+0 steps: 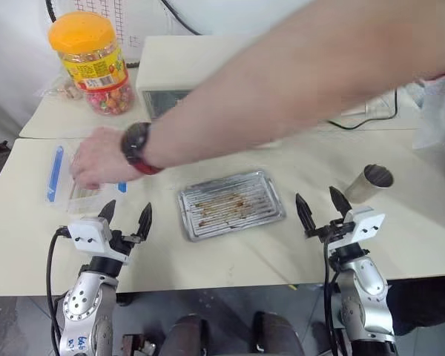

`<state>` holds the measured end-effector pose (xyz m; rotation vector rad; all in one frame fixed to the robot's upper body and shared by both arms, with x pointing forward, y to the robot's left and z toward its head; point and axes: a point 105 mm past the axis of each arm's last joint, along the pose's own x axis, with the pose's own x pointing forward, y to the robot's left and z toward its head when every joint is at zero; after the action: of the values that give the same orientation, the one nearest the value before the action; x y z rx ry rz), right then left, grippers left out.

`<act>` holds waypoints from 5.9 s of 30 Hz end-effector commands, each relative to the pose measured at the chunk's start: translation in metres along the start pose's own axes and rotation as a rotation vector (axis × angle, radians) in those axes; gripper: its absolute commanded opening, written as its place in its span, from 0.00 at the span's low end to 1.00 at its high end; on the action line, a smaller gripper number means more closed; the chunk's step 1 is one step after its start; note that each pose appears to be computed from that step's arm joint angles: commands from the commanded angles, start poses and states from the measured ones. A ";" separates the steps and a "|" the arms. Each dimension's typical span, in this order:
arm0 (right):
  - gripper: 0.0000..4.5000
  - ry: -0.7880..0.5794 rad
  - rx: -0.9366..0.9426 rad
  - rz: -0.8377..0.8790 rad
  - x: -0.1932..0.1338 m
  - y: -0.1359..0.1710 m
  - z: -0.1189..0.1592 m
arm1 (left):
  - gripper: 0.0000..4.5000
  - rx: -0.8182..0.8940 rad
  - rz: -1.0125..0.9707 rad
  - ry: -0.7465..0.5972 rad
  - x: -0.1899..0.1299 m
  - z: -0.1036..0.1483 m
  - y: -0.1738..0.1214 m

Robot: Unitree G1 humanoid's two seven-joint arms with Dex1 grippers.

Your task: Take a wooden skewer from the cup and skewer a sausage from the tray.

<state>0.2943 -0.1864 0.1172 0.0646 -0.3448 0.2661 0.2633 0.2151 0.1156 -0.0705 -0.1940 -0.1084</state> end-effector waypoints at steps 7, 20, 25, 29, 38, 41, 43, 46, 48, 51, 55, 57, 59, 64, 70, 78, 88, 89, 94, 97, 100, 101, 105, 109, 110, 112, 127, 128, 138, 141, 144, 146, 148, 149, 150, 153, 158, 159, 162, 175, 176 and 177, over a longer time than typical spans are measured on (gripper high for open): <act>1.00 -0.048 -0.005 0.008 0.009 0.001 0.012 | 0.99 0.022 0.062 -0.057 0.010 0.010 0.017; 1.00 -0.085 -0.014 0.029 0.020 0.009 0.020 | 0.99 0.026 0.009 -0.092 0.026 0.022 0.014; 1.00 -0.090 -0.017 0.028 0.019 0.008 0.023 | 0.99 0.046 0.014 -0.081 0.029 0.018 0.011; 1.00 -0.092 -0.021 0.007 0.019 0.003 0.023 | 0.99 0.039 0.042 -0.066 0.028 0.013 0.014; 1.00 -0.102 -0.025 0.001 0.023 0.000 0.026 | 0.99 0.026 0.040 -0.068 0.024 0.013 0.013; 1.00 -0.101 -0.025 0.004 0.023 0.000 0.026 | 0.99 0.027 0.051 -0.069 0.023 0.013 0.013; 1.00 -0.102 -0.026 0.005 0.024 -0.001 0.026 | 0.99 0.021 0.059 -0.071 0.024 0.014 0.014; 1.00 -0.105 -0.024 0.002 0.024 0.000 0.026 | 0.99 0.024 0.066 -0.072 0.024 0.015 0.015; 1.00 -0.105 -0.024 0.002 0.024 0.000 0.026 | 0.99 0.028 0.073 -0.070 0.024 0.015 0.017; 1.00 -0.103 -0.025 0.003 0.024 -0.001 0.025 | 0.99 0.032 0.077 -0.062 0.025 0.012 0.015; 1.00 -0.099 -0.024 0.002 0.024 -0.002 0.024 | 0.99 0.023 0.076 -0.075 0.028 0.014 0.013; 1.00 -0.096 -0.023 0.007 0.024 -0.001 0.024 | 0.99 0.022 0.084 -0.084 0.027 0.015 0.013; 1.00 -0.091 -0.023 0.012 0.023 -0.001 0.023 | 0.99 0.024 0.088 -0.091 0.027 0.017 0.013; 1.00 -0.086 -0.015 -0.002 0.018 -0.001 0.022 | 0.99 0.020 0.096 -0.100 0.023 0.020 0.015; 1.00 -0.075 -0.003 -0.034 0.008 -0.001 0.020 | 0.99 0.019 0.086 -0.092 0.018 0.021 0.013; 1.00 -0.061 -0.008 -0.051 -0.001 -0.004 0.018 | 0.99 0.014 0.082 -0.080 0.014 0.018 0.011; 1.00 -0.060 -0.014 -0.040 0.002 -0.005 0.017 | 0.99 0.024 0.078 -0.085 0.016 0.021 0.011; 1.00 -0.057 -0.012 -0.034 0.003 -0.004 0.017 | 0.99 0.025 0.080 -0.084 0.015 0.021 0.012; 1.00 -0.051 -0.010 -0.019 0.003 -0.002 0.014 | 0.99 0.038 0.086 -0.090 0.015 0.021 0.014; 1.00 -0.054 -0.011 -0.011 0.003 -0.002 0.016 | 0.99 0.046 0.083 -0.097 0.017 0.024 0.016; 1.00 -0.051 -0.010 -0.008 0.002 -0.003 0.015 | 0.99 0.048 0.080 -0.098 0.014 0.026 0.017; 1.00 -0.048 -0.010 -0.006 0.002 -0.003 0.015 | 0.99 0.050 0.075 -0.096 0.013 0.026 0.016; 1.00 -0.046 -0.009 -0.007 0.001 -0.002 0.014 | 0.99 0.041 0.067 -0.096 0.012 0.023 0.013; 1.00 -0.044 -0.013 -0.005 0.001 -0.002 0.014 | 0.99 0.030 0.041 -0.093 0.014 0.021 0.004; 1.00 -0.044 -0.013 -0.006 0.001 -0.002 0.014 | 0.99 0.029 0.033 -0.091 0.014 0.021 0.002; 1.00 -0.043 -0.015 -0.010 0.000 -0.003 0.015 | 0.99 0.030 0.028 -0.088 0.013 0.020 0.000; 1.00 -0.036 -0.019 -0.024 -0.004 -0.003 0.015 | 0.99 0.029 0.030 -0.078 0.016 0.018 -0.001; 1.00 -0.036 -0.020 -0.025 -0.005 -0.003 0.015 | 0.99 0.029 0.031 -0.077 0.016 0.019 0.000; 1.00 -0.028 -0.025 -0.028 -0.007 -0.004 0.016 | 0.99 0.023 0.030 -0.072 0.015 0.017 -0.002; 1.00 -0.029 -0.028 -0.027 -0.006 -0.005 0.017 | 0.99 0.020 0.030 -0.072 0.016 0.016 -0.003; 1.00 -0.029 -0.031 -0.026 -0.006 -0.006 0.018 | 0.99 0.016 0.025 -0.072 0.017 0.015 -0.005; 1.00 -0.028 -0.032 -0.027 -0.006 -0.007 0.018 | 0.99 0.014 0.024 -0.072 0.018 0.015 -0.006; 1.00 -0.020 -0.034 -0.024 -0.008 -0.006 0.017 | 0.99 0.013 0.026 -0.075 0.018 0.015 -0.006; 1.00 -0.017 -0.035 -0.020 -0.008 -0.005 0.017 | 0.99 0.012 0.028 -0.075 0.018 0.015 -0.006; 1.00 -0.017 -0.037 -0.017 -0.008 -0.005 0.017 | 0.99 0.009 0.031 -0.072 0.017 0.014 -0.006; 1.00 -0.026 -0.044 -0.019 -0.007 -0.005 0.020 | 0.99 0.007 0.022 -0.055 0.016 0.010 -0.007; 1.00 -0.035 -0.047 -0.031 -0.005 -0.005 0.022 | 0.99 0.014 0.012 -0.068 0.024 0.012 -0.006; 1.00 -0.035 -0.047 -0.031 -0.005 -0.005 0.021 | 0.99 0.014 0.013 -0.069 0.025 0.013 -0.005; 1.00 -0.037 -0.048 -0.028 -0.005 -0.004 0.021 | 0.99 0.016 0.012 -0.069 0.025 0.012 -0.005; 1.00 -0.059 -0.032 -0.040 -0.001 -0.005 0.022 | 0.99 0.022 0.014 -0.077 0.027 0.012 -0.004; 1.00 -0.061 -0.031 -0.041 0.000 -0.005 0.022 | 0.99 0.020 0.013 -0.078 0.027 0.013 -0.004; 1.00 -0.065 -0.037 -0.047 0.000 -0.006 0.023 | 0.99 0.019 0.012 -0.080 0.027 0.013 -0.005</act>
<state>0.2902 -0.1905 0.1289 0.0534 -0.3618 0.2333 0.2896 0.2068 0.1239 -0.0698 -0.2293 -0.0928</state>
